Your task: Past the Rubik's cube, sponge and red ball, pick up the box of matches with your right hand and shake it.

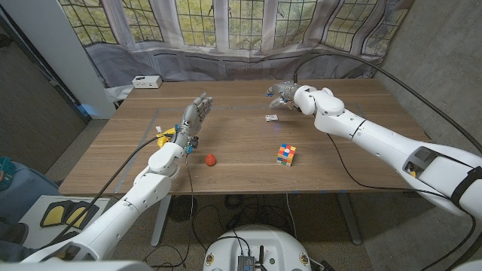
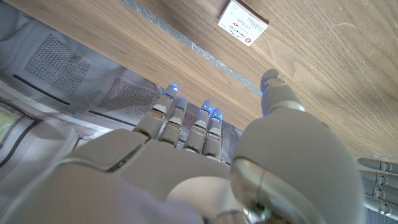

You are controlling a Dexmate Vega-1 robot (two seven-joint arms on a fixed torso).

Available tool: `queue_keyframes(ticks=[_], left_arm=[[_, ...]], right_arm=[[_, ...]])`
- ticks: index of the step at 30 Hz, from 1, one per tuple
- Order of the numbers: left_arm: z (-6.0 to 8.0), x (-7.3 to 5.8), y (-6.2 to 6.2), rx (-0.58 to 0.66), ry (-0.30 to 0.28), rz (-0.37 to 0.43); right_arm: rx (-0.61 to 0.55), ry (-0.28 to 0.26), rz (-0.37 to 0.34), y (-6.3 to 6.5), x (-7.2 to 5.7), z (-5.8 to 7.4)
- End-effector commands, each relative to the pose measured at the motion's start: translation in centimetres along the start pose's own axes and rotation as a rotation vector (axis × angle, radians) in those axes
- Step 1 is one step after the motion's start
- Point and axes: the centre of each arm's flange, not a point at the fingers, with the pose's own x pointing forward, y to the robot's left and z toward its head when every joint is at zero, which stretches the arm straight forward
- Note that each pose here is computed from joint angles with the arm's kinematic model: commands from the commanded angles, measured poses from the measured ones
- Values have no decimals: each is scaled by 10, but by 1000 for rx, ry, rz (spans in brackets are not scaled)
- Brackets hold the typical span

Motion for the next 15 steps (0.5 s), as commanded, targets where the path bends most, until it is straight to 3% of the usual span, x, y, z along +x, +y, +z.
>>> queue_keyframes(ticks=[1,15], left_arm=[[1,1,0,3,-2,-3],[3,0,1,9,4,-2]], right_arm=[[-20,15,23,11,7,1],[-8,11,53,20,13,3]])
